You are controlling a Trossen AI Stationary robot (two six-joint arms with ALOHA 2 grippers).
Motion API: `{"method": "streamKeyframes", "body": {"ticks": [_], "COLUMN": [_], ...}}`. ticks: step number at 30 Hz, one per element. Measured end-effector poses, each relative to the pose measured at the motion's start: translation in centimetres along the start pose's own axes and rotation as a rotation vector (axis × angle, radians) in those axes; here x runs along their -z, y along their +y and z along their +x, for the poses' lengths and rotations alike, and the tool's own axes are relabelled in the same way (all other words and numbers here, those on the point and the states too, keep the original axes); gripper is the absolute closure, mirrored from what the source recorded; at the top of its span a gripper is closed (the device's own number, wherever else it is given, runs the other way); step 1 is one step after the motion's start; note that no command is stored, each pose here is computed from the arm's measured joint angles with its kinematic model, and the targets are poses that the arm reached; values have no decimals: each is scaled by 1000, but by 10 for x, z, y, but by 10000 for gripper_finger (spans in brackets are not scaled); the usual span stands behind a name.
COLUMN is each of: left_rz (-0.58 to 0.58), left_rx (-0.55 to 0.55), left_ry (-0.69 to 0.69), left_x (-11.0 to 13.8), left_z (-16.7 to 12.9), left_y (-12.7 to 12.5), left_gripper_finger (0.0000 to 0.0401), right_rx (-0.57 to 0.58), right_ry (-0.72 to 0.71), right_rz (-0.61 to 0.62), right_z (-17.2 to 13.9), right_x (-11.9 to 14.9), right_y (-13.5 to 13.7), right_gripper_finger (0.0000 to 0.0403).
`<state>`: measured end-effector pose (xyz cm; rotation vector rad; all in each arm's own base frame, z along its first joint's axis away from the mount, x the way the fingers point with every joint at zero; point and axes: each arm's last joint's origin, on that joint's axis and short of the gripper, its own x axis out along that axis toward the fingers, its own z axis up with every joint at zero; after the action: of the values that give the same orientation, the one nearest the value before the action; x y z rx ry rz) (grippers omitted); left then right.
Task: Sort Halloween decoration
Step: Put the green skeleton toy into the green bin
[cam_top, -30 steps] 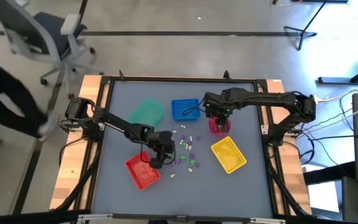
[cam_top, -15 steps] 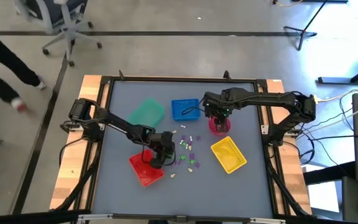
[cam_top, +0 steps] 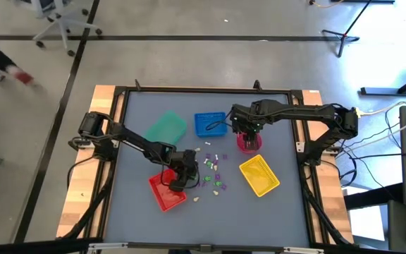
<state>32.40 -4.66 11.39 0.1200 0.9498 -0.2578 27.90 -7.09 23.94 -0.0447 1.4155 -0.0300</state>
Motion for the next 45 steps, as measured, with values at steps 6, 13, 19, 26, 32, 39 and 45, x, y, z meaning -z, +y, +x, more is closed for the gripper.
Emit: {"method": "streamKeyframes", "body": {"ticks": [6,13,19,26,32,39,45], "left_rz": [-1,-10,-23,-32,-84,-170,-241], "left_rx": [4,2,-12,-55,-181,-359,-472], "left_ry": [-2,-10,-68,-188,-242,-205,-50], "left_x": [-1,-4,-18,-39,-43,-33,-12], "left_z": [-1,-3,-16,-46,-77,-116,-137], "left_y": [0,0,2,10,30,55,69], "left_gripper_finger": [369,369,371,365,364,361,360], "right_rx": [0,-1,-2,-3,-3,-2,-1], "right_ry": [0,2,7,9,8,5,3], "right_rz": [0,0,0,0,0,0,0], "right_z": [0,0,0,0,0,0,0], "right_x": [0,0,1,1,1,0,0], "right_y": [0,0,0,0,0,0,0], "right_gripper_finger": [237,237,237,237,237,237,237]}}
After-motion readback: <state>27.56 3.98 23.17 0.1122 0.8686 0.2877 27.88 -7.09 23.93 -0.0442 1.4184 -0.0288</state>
